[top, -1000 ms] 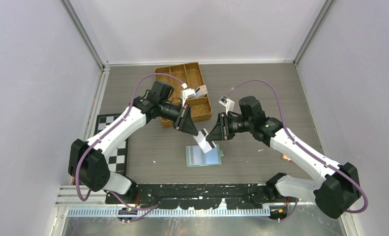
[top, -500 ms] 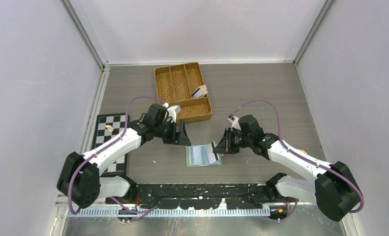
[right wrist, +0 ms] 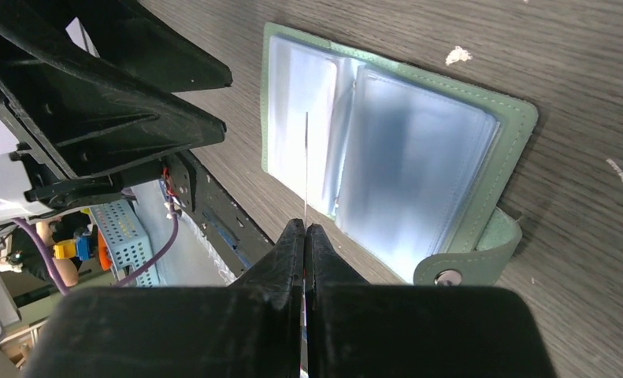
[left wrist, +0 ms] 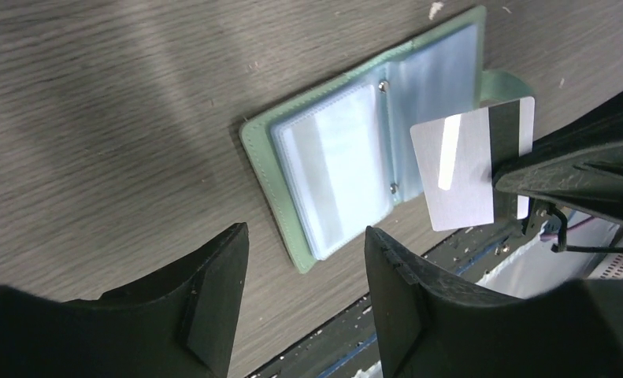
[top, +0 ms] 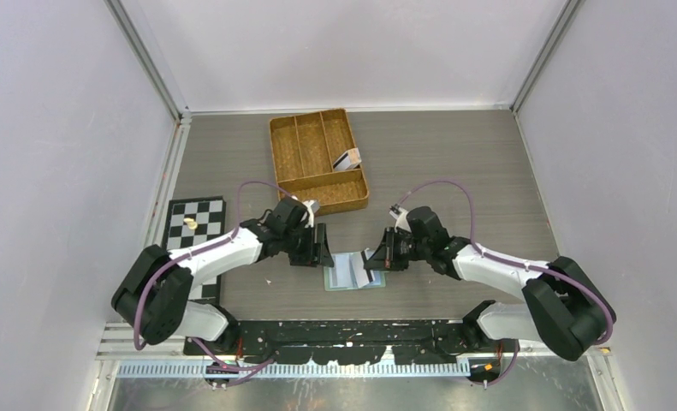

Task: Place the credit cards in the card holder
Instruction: Insert the credit card into the card holder.

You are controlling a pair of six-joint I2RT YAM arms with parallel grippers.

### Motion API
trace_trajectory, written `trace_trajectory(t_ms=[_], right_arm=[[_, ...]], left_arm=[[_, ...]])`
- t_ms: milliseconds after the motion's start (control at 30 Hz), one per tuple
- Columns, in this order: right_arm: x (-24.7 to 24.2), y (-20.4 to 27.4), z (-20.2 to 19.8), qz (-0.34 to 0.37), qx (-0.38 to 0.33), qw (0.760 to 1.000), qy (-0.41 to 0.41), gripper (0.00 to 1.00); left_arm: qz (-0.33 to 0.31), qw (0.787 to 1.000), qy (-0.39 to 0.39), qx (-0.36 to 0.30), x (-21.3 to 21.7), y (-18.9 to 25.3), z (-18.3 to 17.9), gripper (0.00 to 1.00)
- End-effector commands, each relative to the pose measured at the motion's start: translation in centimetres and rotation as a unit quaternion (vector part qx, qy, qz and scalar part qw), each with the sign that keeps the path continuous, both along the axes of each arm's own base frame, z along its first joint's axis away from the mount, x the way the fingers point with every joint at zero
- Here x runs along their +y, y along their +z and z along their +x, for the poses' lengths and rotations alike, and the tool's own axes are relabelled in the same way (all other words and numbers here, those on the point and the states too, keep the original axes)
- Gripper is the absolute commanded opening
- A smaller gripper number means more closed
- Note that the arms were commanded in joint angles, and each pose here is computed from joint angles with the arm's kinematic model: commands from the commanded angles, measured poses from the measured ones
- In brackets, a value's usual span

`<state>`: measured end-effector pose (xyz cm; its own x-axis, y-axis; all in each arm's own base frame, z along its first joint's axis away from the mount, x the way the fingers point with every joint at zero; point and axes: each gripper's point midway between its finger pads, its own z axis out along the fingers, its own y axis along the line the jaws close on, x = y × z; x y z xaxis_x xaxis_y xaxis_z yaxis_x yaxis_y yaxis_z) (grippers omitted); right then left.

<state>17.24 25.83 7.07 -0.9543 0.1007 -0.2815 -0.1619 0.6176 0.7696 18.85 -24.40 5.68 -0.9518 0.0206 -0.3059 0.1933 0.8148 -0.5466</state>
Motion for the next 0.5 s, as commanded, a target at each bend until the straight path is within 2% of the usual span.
trace_trajectory(t_ms=[0,467], right_arm=[[1.0,0.2,0.3,0.021,-0.018,1.0,0.011,0.0],[1.4,-1.3,0.1,0.022,0.0,1.0,0.018,0.01]], left_arm=[[0.002,1.0,0.009,-0.007,-0.5,-0.9,0.8,0.57],[0.018,1.0,0.003,0.009,-0.5,-2.4,0.6,0.55]])
